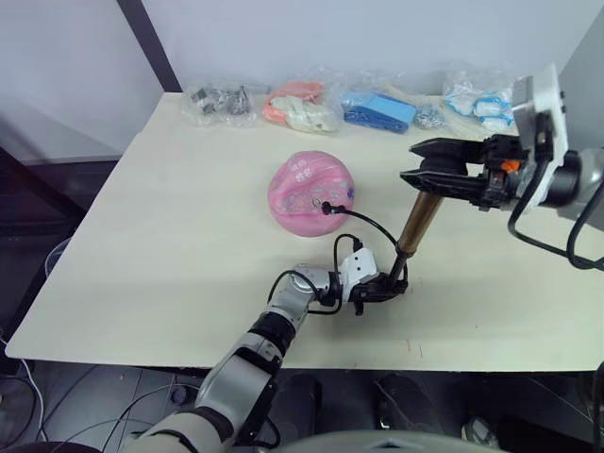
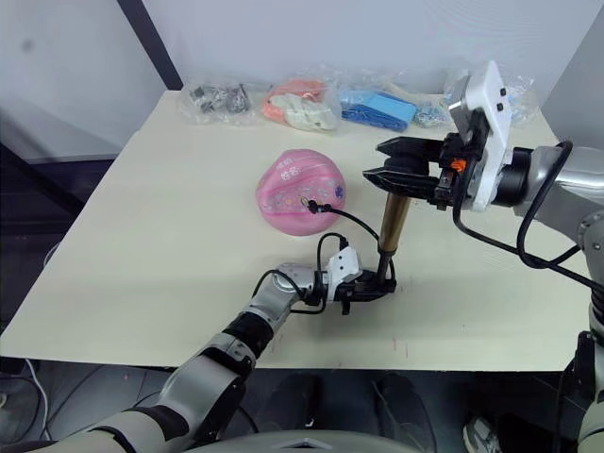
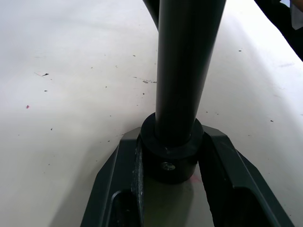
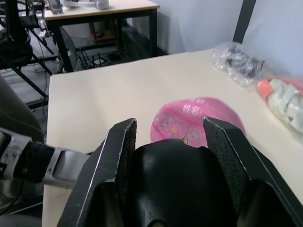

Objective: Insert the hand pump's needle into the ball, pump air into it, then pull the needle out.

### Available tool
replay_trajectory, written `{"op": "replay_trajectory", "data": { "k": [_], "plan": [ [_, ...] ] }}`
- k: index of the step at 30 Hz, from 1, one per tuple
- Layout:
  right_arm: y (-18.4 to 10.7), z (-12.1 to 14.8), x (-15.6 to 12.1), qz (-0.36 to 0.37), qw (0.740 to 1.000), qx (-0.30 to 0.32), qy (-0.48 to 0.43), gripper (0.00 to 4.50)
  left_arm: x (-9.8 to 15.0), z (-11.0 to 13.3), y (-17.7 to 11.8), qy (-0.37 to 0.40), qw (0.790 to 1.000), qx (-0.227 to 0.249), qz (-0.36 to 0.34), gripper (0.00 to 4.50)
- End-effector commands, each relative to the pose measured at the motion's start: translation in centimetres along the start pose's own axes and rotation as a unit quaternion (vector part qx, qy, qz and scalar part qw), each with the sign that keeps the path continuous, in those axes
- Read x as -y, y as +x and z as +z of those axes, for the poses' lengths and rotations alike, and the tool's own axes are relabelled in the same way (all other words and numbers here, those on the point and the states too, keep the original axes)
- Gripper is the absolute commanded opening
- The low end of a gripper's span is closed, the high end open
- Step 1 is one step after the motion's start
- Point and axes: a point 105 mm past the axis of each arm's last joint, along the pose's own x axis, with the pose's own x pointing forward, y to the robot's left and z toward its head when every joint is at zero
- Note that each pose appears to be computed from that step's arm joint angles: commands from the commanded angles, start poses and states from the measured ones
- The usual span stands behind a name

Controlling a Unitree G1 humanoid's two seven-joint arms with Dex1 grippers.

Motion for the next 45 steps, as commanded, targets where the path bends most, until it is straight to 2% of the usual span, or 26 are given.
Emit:
{"op": "replay_trajectory", "data": {
  "k": [1,6,10,17,22,25,27,32,35,39,45],
  "plan": [
    [-0.9,2.8,0.0,-0.016,0.998,0.047,-0.04,1.74,1.3,-2.7,-0.1,-0.03,0.999,-0.039,-0.008,1.12],
    [0.5,-1.9,-0.7,-0.01,1.0,0.009,-0.003,1.74,1.3,-2.8,-0.1,-0.031,0.999,-0.039,-0.008,1.12],
    [1.6,-7.0,-1.9,0.0,0.999,-0.043,0.016,1.74,1.3,-2.8,-0.2,-0.029,0.999,-0.04,-0.006,1.12],
    [3.4,-13.1,-3.9,0.012,0.995,-0.08,0.058,1.74,1.1,-2.7,-0.3,-0.022,0.999,-0.043,-0.005,1.12],
    [3.7,-16.7,-4.4,-0.003,0.992,-0.103,0.072,1.74,0.8,-2.8,-0.8,-0.018,0.999,-0.045,-0.002,1.12],
    [3.7,-17.7,-4.4,-0.013,0.992,-0.102,0.072,1.74,0.7,-2.9,-1.0,-0.016,0.999,-0.045,-0.001,1.12],
    [3.7,-17.3,-4.2,-0.018,0.993,-0.09,0.068,1.74,0.7,-2.9,-1.1,-0.015,0.999,-0.045,-0.001,1.12],
    [3.3,-12.7,-2.7,-0.016,0.999,-0.043,0.019,1.74,0.7,-3.1,-1.3,-0.013,0.999,-0.048,-0.002,1.12],
    [2.4,-7.6,-1.7,-0.007,1.0,-0.001,-0.006,1.74,0.7,-3.1,-1.1,-0.013,0.999,-0.047,0.0,1.12],
    [0.8,-3.3,-1.0,0.002,1.0,0.018,-0.022,1.74,1.1,-2.9,-0.5,-0.013,0.999,-0.042,-0.005,1.12],
    [-0.9,0.6,-0.8,0.008,0.999,0.028,-0.03,1.74,1.6,-3.0,0.1,-0.013,0.999,-0.04,-0.014,1.12]
  ]
}}
